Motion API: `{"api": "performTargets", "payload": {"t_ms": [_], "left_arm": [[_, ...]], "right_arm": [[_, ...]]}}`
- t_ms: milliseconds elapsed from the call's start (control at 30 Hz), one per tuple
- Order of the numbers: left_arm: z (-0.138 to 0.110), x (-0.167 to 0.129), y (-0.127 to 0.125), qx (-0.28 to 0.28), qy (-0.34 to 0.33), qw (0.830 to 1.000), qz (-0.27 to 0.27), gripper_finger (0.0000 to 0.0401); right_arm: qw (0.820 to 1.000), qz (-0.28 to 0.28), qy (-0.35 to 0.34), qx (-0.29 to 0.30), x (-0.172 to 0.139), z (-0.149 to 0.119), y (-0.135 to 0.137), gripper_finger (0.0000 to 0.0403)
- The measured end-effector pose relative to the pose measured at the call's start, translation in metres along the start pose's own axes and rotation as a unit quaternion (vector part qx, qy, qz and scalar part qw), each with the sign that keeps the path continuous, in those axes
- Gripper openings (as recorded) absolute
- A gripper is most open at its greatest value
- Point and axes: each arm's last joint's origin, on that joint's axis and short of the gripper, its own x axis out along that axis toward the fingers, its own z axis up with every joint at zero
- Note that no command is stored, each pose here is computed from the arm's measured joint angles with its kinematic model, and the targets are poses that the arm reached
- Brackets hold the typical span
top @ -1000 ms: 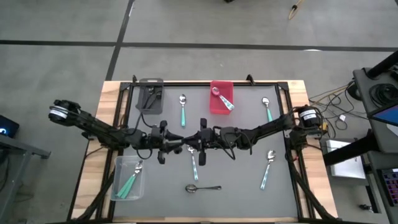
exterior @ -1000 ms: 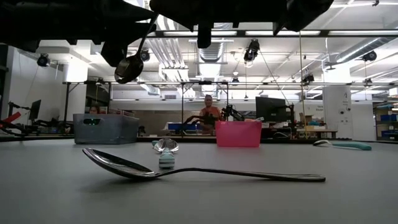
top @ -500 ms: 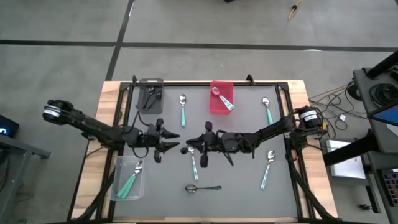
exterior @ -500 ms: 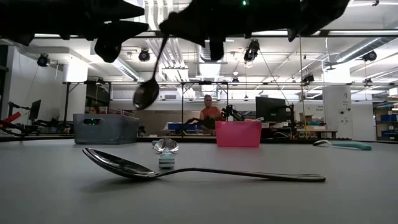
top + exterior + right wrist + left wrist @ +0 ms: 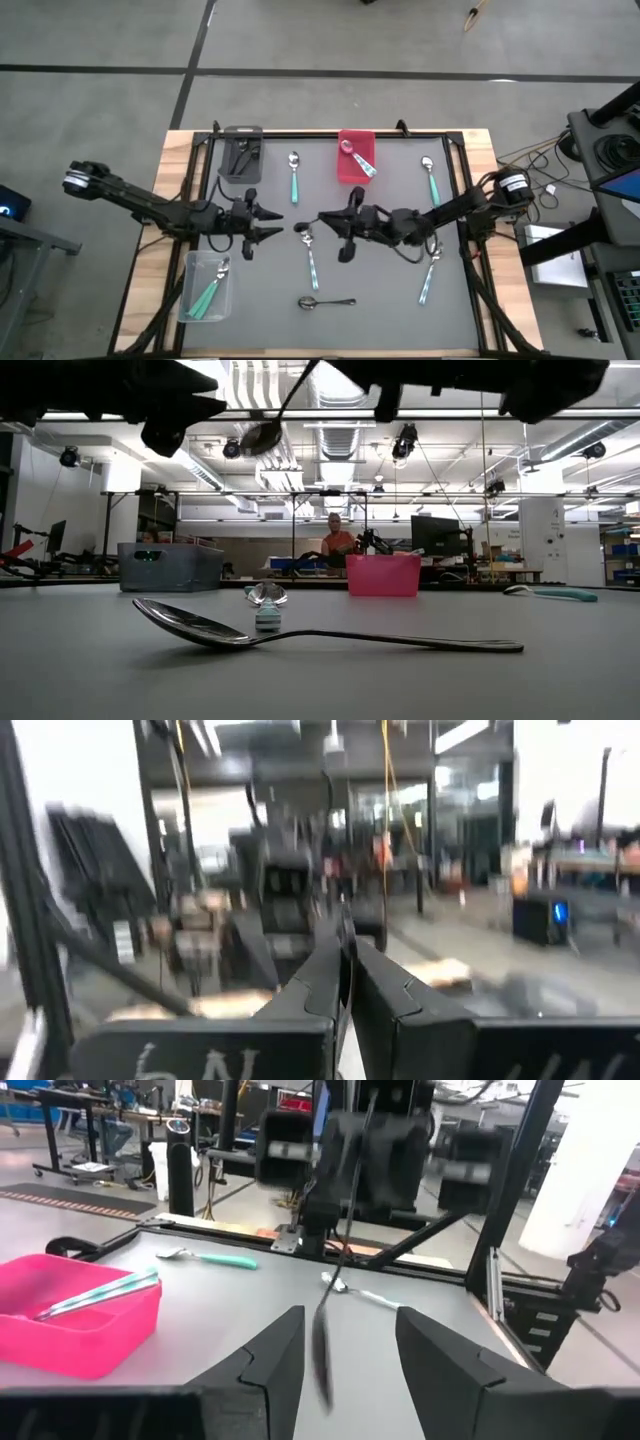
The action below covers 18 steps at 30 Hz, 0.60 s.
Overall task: Sort silverware by color (type)
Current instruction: Put the black spoon into the black bin
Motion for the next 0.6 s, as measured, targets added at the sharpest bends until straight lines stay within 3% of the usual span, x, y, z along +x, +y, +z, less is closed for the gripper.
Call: {"api": "performTargets", "payload": {"t_ms": [167, 600], "left_arm": [[-0.011, 0.004, 0.000, 0.013, 0.026, 1.000, 0.003, 0.0140], [-0.026, 0.026, -0.004, 0.017, -0.008, 1.000, -0.003, 0.0169]], "right_arm": [[0.998, 0.007, -0.065, -0.005, -0.013, -0.001, 0.003, 0.0008], [0.998, 0.012, -0.067, -0.009, -0.014, -0.002, 0.006, 0.0008]]}}
